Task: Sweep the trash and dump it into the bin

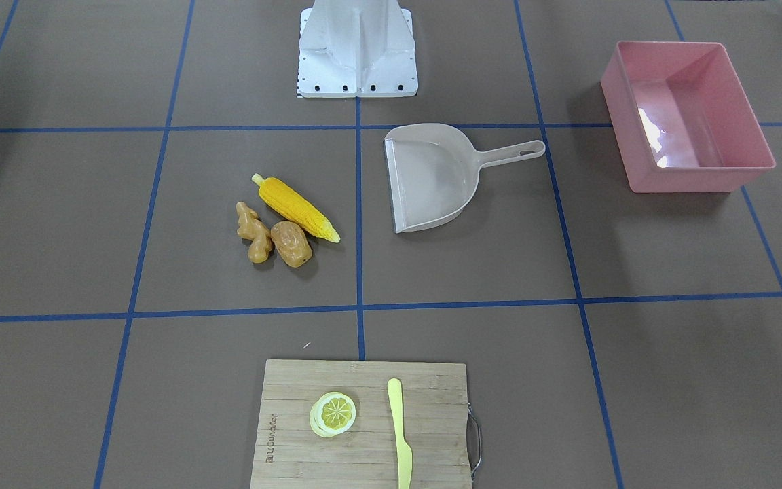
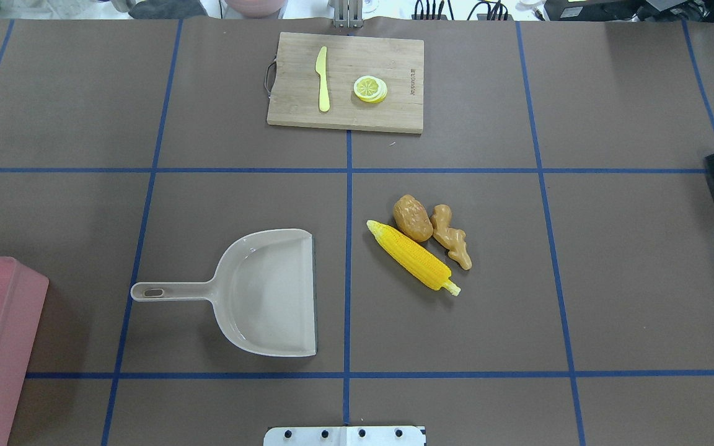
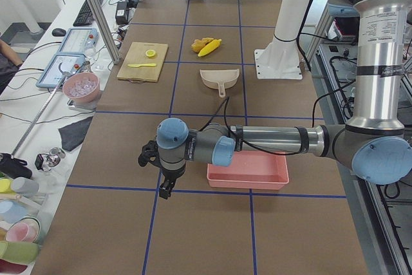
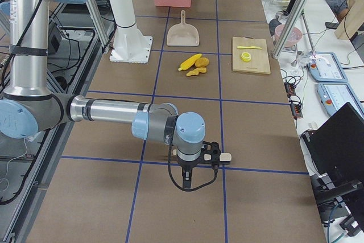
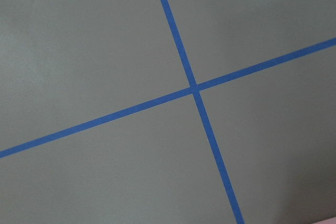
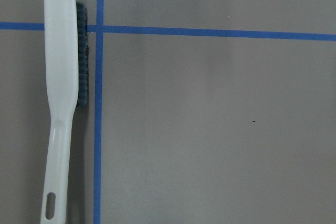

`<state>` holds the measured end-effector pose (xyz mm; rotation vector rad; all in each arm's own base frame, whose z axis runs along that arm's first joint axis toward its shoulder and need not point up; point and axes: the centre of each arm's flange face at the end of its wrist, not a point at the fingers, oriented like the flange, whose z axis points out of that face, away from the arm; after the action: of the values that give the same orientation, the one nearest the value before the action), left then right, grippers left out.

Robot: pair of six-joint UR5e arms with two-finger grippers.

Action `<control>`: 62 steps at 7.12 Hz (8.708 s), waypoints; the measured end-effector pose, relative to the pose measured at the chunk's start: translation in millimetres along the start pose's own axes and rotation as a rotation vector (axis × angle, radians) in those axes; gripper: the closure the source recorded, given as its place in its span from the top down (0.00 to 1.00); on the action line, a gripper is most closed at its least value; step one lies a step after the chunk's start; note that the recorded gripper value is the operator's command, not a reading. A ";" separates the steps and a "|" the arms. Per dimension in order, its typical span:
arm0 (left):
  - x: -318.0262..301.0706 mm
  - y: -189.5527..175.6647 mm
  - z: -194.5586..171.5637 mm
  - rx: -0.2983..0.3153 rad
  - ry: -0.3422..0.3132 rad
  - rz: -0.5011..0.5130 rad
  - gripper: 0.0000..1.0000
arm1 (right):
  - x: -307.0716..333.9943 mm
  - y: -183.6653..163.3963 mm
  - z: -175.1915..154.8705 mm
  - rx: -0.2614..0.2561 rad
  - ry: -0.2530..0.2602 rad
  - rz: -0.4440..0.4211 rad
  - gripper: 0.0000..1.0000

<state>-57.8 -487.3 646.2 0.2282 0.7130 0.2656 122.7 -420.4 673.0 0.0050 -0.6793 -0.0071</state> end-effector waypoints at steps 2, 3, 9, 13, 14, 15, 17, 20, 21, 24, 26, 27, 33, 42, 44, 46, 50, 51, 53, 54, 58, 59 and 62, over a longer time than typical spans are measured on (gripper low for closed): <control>-0.1 0.4 0.1 0.000 0.000 -0.001 0.99 | -0.7 -1.5 -0.9 0.002 -0.001 0.003 1.00; -0.2 0.5 0.3 -0.001 0.000 -0.001 0.99 | 0.0 -0.7 0.1 0.000 -0.001 0.005 1.00; -1.0 2.7 1.0 -0.006 0.002 -0.004 0.99 | 1.7 1.1 2.3 -0.004 -0.001 0.007 1.00; -3.4 27.4 5.4 -0.011 0.055 -0.034 0.99 | 2.5 1.8 3.3 -0.006 0.000 0.006 1.00; -9.3 44.6 1.4 0.003 0.095 -0.069 0.99 | 2.4 1.6 3.1 -0.006 0.001 0.006 1.00; -20.9 72.2 -8.5 0.032 0.129 -0.122 0.99 | 2.5 1.9 3.3 -0.006 0.001 0.006 1.00; -26.6 104.5 -31.7 0.094 0.163 -0.171 0.99 | 1.3 0.2 1.4 -0.002 0.002 0.006 1.00; 17.7 80.5 -66.5 0.081 0.120 -0.100 0.98 | -0.5 -2.0 -0.8 0.003 -0.004 0.005 1.00; 43.1 65.8 -77.2 0.066 0.082 -0.036 0.98 | -2.4 -3.4 -2.3 0.006 -0.010 0.006 1.00; 131.0 34.0 -86.9 -0.001 0.086 0.136 0.98 | -24.2 -8.6 -1.3 0.002 -0.068 0.044 1.00; 183.6 17.3 -85.1 -0.018 0.114 0.284 0.98 | -56.4 -17.1 11.3 -0.031 -0.072 0.067 1.00; 204.2 10.4 -83.8 -0.021 0.125 0.344 0.98 | -70.2 -19.0 21.0 -0.055 -0.069 0.068 1.00; 226.2 -21.8 -117.9 0.071 0.038 0.681 0.98 | -98.1 -18.8 93.1 -0.148 -0.037 -0.011 1.00; 437.7 -109.2 -35.0 -0.074 0.079 1.094 0.97 | -127.3 -19.4 134.5 -0.134 -0.024 -0.002 0.99; 453.4 -116.8 -27.4 -0.077 0.019 1.145 0.98 | -135.0 -17.7 141.8 -0.149 -0.019 -0.015 0.99; 486.0 -125.4 -16.5 -0.076 -0.011 1.217 0.98 | -140.3 -16.9 147.2 -0.161 -0.016 -0.032 0.99; 553.7 -100.5 14.5 -0.074 0.062 1.167 0.98 | -142.7 -27.4 155.4 -0.174 -0.022 -0.055 0.40; 565.6 -93.4 22.2 -0.080 0.079 1.155 0.98 | -142.5 -27.7 155.9 -0.177 -0.023 -0.055 0.00; 577.3 -81.2 38.2 -0.109 0.097 1.143 0.98 | -141.5 -26.3 154.4 -0.179 -0.027 -0.056 0.00; 579.6 -74.8 45.0 -0.121 0.103 1.147 0.98 | -138.8 -25.2 151.2 -0.173 -0.030 -0.061 0.00; 588.0 -59.3 73.5 -0.168 0.118 1.169 0.98 | -121.5 -25.1 111.4 -0.120 -0.066 -0.084 0.00; 587.9 -58.9 79.6 -0.176 0.118 1.171 0.98 | -117.3 -27.7 98.9 -0.104 -0.068 -0.101 0.00; 588.4 -61.7 98.8 -0.201 0.115 1.170 0.98 | -118.3 -36.6 60.3 -0.076 -0.074 -0.080 0.00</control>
<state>445.1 -371.1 340.6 0.4238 0.5913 1.4662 -7.4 -456.1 645.3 -0.0418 -0.7521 -0.1106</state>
